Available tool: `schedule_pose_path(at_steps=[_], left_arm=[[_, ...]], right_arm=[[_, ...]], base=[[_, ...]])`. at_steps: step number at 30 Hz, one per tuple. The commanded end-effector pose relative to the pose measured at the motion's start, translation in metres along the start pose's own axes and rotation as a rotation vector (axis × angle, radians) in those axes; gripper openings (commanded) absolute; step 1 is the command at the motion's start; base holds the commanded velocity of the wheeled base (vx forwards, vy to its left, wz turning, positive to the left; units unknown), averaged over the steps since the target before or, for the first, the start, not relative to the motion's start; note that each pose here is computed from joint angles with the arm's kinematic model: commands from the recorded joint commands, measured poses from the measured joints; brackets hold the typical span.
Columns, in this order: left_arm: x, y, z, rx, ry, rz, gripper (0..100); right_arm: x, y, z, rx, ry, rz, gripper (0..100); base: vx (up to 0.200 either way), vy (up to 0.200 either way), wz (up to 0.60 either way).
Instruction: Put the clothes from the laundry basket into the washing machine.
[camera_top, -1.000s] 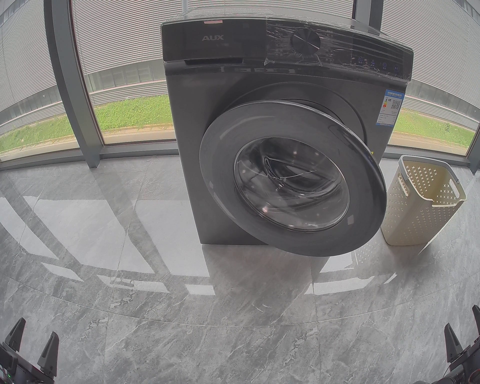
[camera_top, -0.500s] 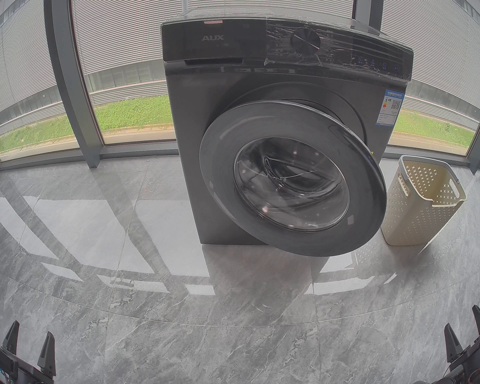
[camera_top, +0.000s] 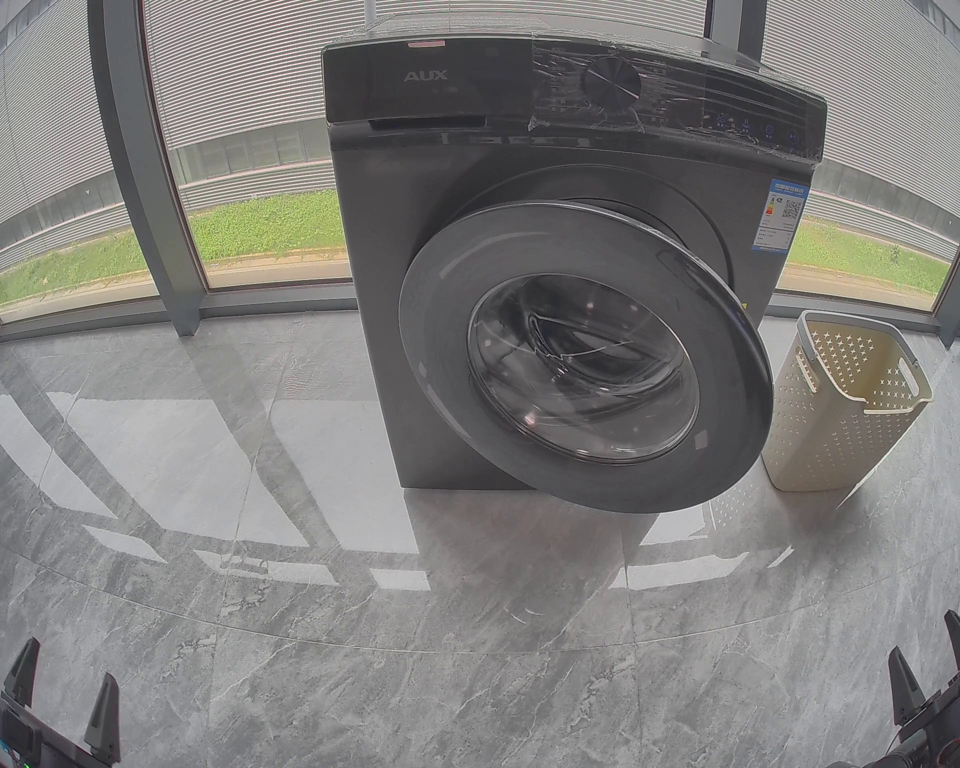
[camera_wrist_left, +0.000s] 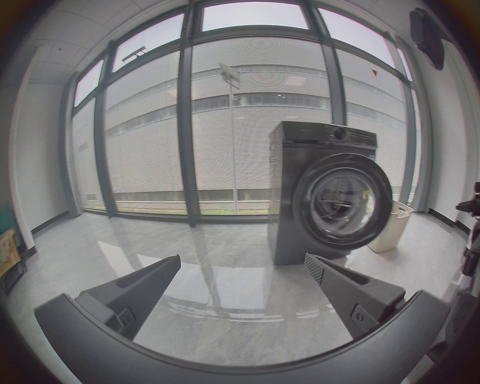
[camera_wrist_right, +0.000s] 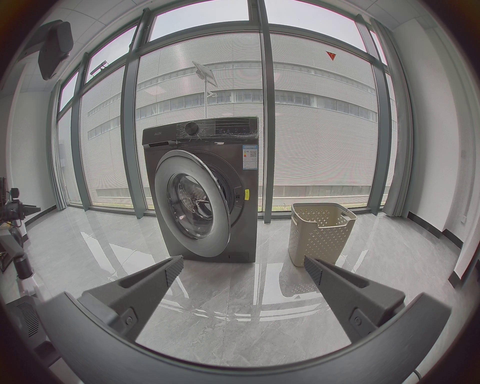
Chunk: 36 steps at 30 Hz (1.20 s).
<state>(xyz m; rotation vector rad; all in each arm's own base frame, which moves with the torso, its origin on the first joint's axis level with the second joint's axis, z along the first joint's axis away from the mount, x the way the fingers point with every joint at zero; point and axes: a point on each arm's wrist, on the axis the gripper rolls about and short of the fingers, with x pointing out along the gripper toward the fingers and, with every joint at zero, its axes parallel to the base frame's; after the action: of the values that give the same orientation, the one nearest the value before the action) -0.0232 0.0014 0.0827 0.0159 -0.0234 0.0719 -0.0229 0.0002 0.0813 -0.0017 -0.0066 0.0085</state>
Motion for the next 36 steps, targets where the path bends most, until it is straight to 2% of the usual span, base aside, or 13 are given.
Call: schedule_pose_path(at_steps=[1, 3, 5, 6, 14, 18, 21, 23, 27, 28, 30, 31, 36], left_arm=[[0.001, -0.002, -0.006, -0.046, 0.037, -0.079, 100], [0.000, -0.001, -0.007, -0.067, 0.026, -0.021, 100], [0.000, -0.001, -0.007, -0.002, 0.025, -0.051, 100], [0.000, -0.001, -0.007, 0.007, 0.024, -0.061, 100], [0.000, -0.001, -0.007, -0.014, 0.027, -0.064, 100], [0.000, -0.001, -0.007, -0.017, 0.027, -0.066, 100], [0.000, -0.001, -0.007, -0.016, 0.025, -0.064, 100], [0.000, -0.001, -0.007, -0.014, 0.023, -0.064, 100], [0.000, -0.002, -0.007, -0.014, 0.023, -0.066, 100], [0.000, -0.001, -0.007, -0.014, 0.023, -0.067, 100], [0.000, -0.001, -0.007, -0.014, 0.023, -0.067, 100], [0.000, -0.001, -0.007, -0.014, 0.023, -0.067, 100], [0.000, -0.001, -0.007, -0.016, 0.025, -0.067, 100]], right_arm=[[0.001, 0.000, -0.005, -0.001, 0.014, 0.001, 100], [0.001, 0.000, -0.005, -0.001, 0.013, 0.002, 100], [0.001, 0.000, -0.005, -0.001, 0.013, 0.002, 100], [0.001, 0.000, -0.005, -0.001, 0.014, 0.004, 100], [0.001, 0.000, -0.004, 0.005, -0.001, -0.007, 100], [-0.015, 0.000, 0.046, 0.060, -0.217, 0.021, 100], [-0.025, 0.001, 0.073, 0.076, -0.273, 0.104, 100], [-0.014, 0.004, 0.069, 0.106, -0.143, 0.241, 100], [-0.003, 0.009, 0.063, 0.260, 0.047, 0.458, 100], [-0.002, 0.009, 0.063, 0.268, 0.057, 0.479, 100], [0.004, 0.012, 0.068, 0.305, 0.138, 0.634, 100], [0.009, 0.013, 0.069, 0.314, 0.174, 0.667, 0], [0.038, 0.015, 0.084, 0.345, 0.277, 0.740, 0]], base=[[0.000, 0.000, 0.00], [0.000, 0.000, 0.00], [0.000, 0.000, 0.00], [0.000, 0.000, 0.00], [0.000, -0.075, 0.00], [0.000, -0.200, 0.00], [0.000, -0.200, 0.00], [0.000, -0.200, 0.00], [0.000, 0.000, 0.00], [0.000, 0.000, 0.00], [0.000, 0.000, 0.00], [0.000, 0.000, 0.00], [0.040, 0.000, 0.00]])
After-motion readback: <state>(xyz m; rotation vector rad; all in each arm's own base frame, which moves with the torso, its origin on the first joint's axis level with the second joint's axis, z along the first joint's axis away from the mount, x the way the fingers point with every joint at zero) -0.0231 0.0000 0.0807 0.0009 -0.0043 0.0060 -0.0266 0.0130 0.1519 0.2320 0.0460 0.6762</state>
